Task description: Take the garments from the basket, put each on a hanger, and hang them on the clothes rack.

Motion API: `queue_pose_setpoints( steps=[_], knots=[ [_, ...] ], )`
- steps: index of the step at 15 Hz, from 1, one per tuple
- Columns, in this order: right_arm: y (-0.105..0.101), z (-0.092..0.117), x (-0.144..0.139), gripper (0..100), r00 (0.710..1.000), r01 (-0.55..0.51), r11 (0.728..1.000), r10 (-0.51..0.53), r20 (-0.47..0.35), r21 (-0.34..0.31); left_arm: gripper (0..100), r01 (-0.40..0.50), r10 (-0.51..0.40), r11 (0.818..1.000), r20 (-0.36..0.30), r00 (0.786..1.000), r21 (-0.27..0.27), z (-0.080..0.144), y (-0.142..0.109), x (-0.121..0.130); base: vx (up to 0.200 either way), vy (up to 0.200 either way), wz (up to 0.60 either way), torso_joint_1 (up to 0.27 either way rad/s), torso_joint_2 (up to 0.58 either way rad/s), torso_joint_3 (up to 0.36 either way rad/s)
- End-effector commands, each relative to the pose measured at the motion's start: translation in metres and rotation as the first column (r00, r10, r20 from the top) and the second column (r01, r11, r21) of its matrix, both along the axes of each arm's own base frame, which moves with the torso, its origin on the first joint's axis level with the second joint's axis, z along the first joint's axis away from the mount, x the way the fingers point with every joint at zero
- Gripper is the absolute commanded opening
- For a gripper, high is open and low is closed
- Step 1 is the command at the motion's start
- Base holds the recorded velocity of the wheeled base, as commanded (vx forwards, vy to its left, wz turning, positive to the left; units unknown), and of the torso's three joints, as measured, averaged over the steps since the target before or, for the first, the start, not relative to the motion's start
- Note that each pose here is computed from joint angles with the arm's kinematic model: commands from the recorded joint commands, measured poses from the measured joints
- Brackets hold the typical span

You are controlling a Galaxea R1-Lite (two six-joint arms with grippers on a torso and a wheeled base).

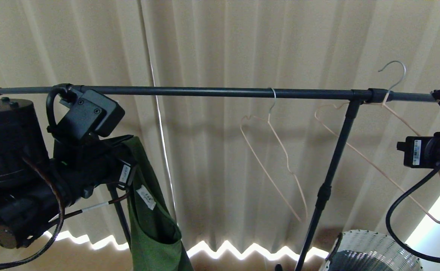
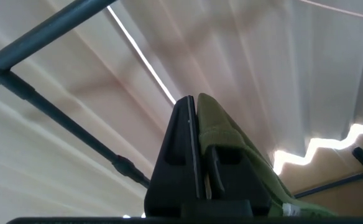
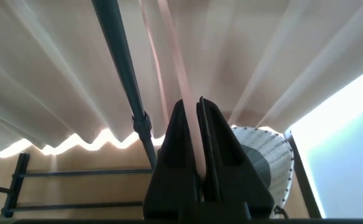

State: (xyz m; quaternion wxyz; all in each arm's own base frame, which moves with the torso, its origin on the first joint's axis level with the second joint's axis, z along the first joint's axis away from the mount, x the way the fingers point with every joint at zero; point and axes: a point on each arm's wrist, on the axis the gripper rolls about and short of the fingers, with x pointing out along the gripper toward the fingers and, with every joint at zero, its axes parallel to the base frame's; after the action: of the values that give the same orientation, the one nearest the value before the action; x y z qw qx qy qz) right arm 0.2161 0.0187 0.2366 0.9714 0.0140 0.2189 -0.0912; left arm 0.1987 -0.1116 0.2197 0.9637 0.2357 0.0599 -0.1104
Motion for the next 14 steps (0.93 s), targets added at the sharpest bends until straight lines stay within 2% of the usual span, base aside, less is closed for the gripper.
queue_pose_setpoints(
  steps=[1, 5, 7, 11, 14],
  knots=[
    [-0.001, 0.004, -0.009, 0, 1.000, -0.001, 1.000, 0.001, 0.025, 0.001, 0, 0.000, 0.000, 1.000, -0.003, 1.000, 0.002, -0.001, 0.000, 0.000, -0.200, 0.000, 0.00, 0.002, 0.00, 0.002],
    [-0.001, 0.000, -0.007, 0, 1.000, -0.003, 1.000, 0.003, 0.006, -0.001, 0, 0.000, 0.000, 1.000, -0.003, 1.000, 0.001, -0.001, 0.000, 0.000, -0.200, 0.000, 0.00, 0.004, 0.00, 0.004],
    [0.000, -0.009, 0.001, 0, 0.999, -0.001, 1.000, 0.001, -0.033, -0.005, 0, 0.000, 0.000, 1.000, -0.004, 1.000, 0.002, -0.001, 0.000, 0.001, -0.200, 0.000, 0.00, -0.002, 0.00, 0.002],
    [0.002, -0.024, 0.018, 0, 0.995, -0.001, 1.000, 0.000, -0.098, -0.011, 0, 0.000, 0.001, 1.000, 0.013, 1.000, -0.009, 0.000, -0.001, 0.002, 0.000, 0.000, 0.00, 0.000, 0.00, 0.000],
    [0.003, -0.030, 0.022, 0, 0.995, -0.002, 1.000, 0.001, -0.099, -0.013, 0, 0.000, 0.001, 1.000, 0.016, 1.000, -0.010, 0.000, -0.001, 0.002, 0.000, 0.000, 0.00, 0.000, 0.00, 0.000]
  ],
)
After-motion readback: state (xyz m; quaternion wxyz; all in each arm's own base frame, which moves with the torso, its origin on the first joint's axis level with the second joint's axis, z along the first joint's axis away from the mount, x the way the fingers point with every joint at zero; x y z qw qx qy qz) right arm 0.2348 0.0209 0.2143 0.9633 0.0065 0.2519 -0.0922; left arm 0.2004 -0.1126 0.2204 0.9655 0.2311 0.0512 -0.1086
